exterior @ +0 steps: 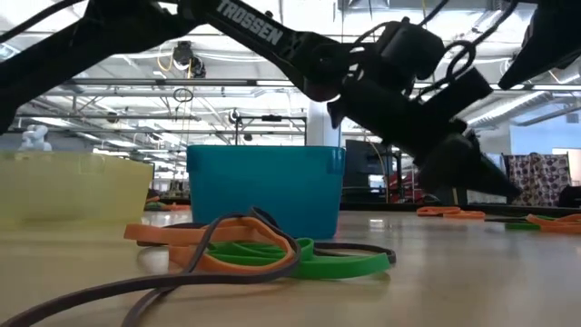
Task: Sort rubber bands into baskets
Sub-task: Put the purple rubber band into the yellow bin
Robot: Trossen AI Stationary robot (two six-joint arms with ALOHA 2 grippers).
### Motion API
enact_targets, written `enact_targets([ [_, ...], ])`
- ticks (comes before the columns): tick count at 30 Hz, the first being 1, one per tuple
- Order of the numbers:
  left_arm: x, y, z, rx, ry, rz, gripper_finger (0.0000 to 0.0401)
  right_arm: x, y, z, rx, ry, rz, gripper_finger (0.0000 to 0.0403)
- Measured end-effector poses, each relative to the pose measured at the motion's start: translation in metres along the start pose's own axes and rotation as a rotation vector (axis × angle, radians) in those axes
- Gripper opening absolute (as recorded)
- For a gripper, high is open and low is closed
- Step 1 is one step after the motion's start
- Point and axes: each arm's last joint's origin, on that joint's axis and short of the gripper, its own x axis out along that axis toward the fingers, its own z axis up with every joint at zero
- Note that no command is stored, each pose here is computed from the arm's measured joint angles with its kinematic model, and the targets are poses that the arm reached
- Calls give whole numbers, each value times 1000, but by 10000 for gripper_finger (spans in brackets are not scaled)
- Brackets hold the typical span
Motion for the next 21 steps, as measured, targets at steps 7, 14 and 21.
enact_targets([
  [7, 1, 5, -9, 35, -7, -25, 100, 0, 0, 0, 13, -4, 0, 0],
  [14, 10, 4, -25, 64, 7, -26, 100, 0, 1, 0, 27, -6, 5, 0],
  [21, 19, 6, -31, 64, 35, 24, 100, 0, 2, 1, 41, -13, 17, 0],
])
